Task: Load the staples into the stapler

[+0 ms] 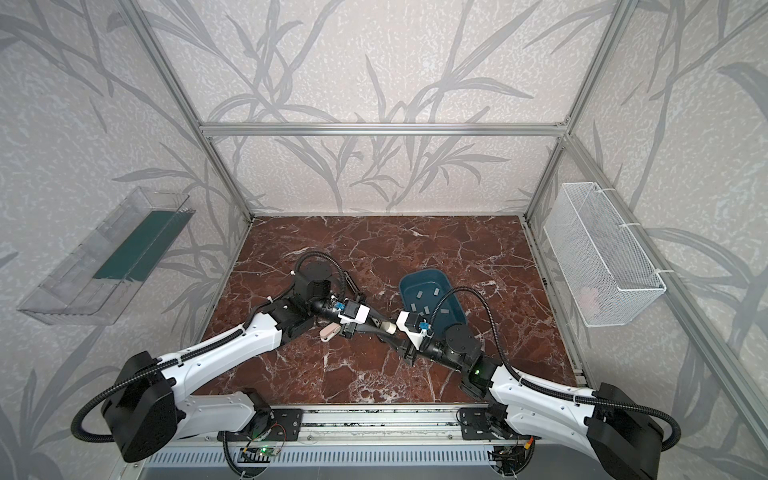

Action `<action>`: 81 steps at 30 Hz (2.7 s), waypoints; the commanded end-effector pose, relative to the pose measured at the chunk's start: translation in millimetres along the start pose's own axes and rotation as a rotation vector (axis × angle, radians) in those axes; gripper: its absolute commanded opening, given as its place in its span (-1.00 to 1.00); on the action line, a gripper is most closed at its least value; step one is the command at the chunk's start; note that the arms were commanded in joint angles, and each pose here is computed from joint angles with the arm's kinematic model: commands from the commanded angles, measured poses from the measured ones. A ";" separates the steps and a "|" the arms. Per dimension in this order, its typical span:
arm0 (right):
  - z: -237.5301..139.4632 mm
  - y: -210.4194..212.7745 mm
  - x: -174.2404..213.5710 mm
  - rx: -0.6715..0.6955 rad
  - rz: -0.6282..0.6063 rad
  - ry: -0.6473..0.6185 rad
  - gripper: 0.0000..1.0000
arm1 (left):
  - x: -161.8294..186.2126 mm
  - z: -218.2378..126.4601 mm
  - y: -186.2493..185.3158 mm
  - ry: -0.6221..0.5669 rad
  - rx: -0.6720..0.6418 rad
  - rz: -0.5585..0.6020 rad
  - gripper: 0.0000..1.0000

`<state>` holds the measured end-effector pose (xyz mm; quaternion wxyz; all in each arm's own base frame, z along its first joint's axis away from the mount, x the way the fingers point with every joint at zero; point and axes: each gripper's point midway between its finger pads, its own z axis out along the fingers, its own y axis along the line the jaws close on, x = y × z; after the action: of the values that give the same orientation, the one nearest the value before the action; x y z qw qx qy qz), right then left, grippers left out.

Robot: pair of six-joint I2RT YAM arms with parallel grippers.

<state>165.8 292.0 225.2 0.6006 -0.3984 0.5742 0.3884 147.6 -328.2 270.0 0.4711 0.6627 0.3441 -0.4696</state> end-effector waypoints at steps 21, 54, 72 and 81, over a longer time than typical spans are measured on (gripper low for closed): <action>30.4 -22.3 37.5 0.146 0.309 0.378 -0.82 | 36.6 -181.5 104.8 0.230 -0.712 0.115 -0.05; 74.9 -12.2 189.1 0.219 0.213 1.143 -0.81 | 122.3 -215.0 90.2 0.590 -0.679 0.128 0.02; 79.2 -11.1 211.6 0.284 0.186 1.189 -0.16 | 119.8 -212.3 89.1 0.578 -0.665 0.144 0.01; 78.0 -14.8 205.0 0.306 0.183 1.172 0.13 | 137.8 -208.5 75.7 0.633 -0.585 0.168 0.01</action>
<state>213.9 362.7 19.4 0.1960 -0.4109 0.8872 0.0748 327.0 -150.7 190.5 0.5577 0.6132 0.5531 -0.0837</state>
